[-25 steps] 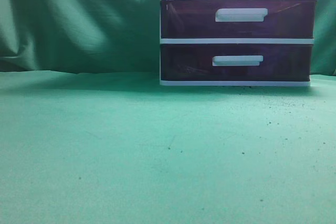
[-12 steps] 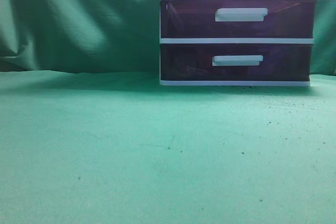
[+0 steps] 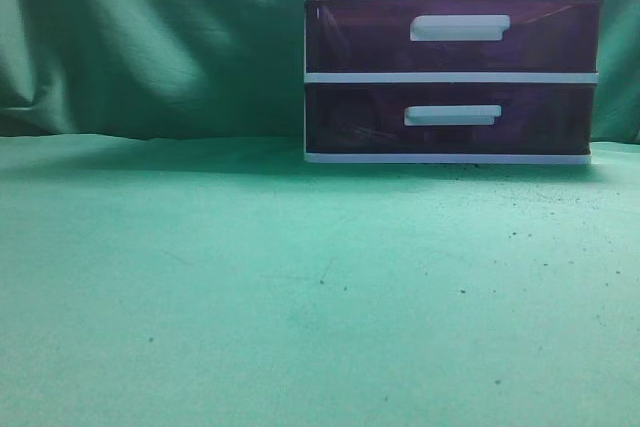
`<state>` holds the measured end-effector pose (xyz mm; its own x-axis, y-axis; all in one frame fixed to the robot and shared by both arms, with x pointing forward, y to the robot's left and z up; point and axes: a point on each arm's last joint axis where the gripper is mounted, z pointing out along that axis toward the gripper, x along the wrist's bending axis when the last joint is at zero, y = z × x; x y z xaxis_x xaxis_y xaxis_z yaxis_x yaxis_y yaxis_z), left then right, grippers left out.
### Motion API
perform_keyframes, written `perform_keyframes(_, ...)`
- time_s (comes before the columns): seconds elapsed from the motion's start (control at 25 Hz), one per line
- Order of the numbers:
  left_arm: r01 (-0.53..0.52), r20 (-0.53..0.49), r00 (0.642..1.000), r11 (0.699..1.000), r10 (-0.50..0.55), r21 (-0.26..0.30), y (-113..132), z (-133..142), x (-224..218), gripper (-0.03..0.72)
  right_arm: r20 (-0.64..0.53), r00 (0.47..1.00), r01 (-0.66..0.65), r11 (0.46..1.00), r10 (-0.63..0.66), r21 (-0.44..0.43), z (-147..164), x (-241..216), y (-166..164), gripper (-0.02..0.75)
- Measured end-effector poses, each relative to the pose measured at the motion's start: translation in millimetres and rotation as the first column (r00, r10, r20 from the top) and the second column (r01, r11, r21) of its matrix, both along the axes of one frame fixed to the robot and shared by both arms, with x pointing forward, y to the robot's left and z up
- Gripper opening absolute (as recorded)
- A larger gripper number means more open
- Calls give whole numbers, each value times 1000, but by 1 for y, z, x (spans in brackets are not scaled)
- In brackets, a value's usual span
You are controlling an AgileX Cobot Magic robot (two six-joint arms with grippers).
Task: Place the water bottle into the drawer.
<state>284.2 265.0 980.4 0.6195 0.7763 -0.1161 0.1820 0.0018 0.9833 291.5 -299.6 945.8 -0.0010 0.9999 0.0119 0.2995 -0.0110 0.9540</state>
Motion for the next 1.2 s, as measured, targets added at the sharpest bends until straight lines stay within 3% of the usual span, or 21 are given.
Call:
perform_keyframes(0.28,-3,9,1000,1000,3,4,0,0,0,0,0,1000,0,1000,0,0,0,0,0,171)
perform_keyframes(0.44,-153,104,984,985,144,80,10,2,4,0,0,1000,0,1000,0,0,0,0,0,171)
perform_keyframes(0.56,-330,112,942,937,317,118,19,-8,9,0,0,1000,0,1000,0,0,0,0,0,171)
perform_keyframes(0.68,-486,75,874,867,481,106,28,-19,12,0,0,1000,0,1000,0,0,0,0,0,171)
perform_keyframes(0.84,-629,63,778,773,625,89,38,-19,12,0,0,1000,0,1000,0,0,0,0,0,171)
perform_keyframes(0.96,-685,40,727,721,685,102,43,-22,10,0,0,1000,0,1000,0,0,0,0,0,171)
perform_keyframes(1.04,-699,5,709,703,705,128,44,-26,9,0,0,1000,0,1000,0,0,0,0,0,171)
perform_keyframes(1.2,-700,-42,699,695,714,162,45,-31,7,0,-2,1000,0,1000,0,0,0,0,0,171)
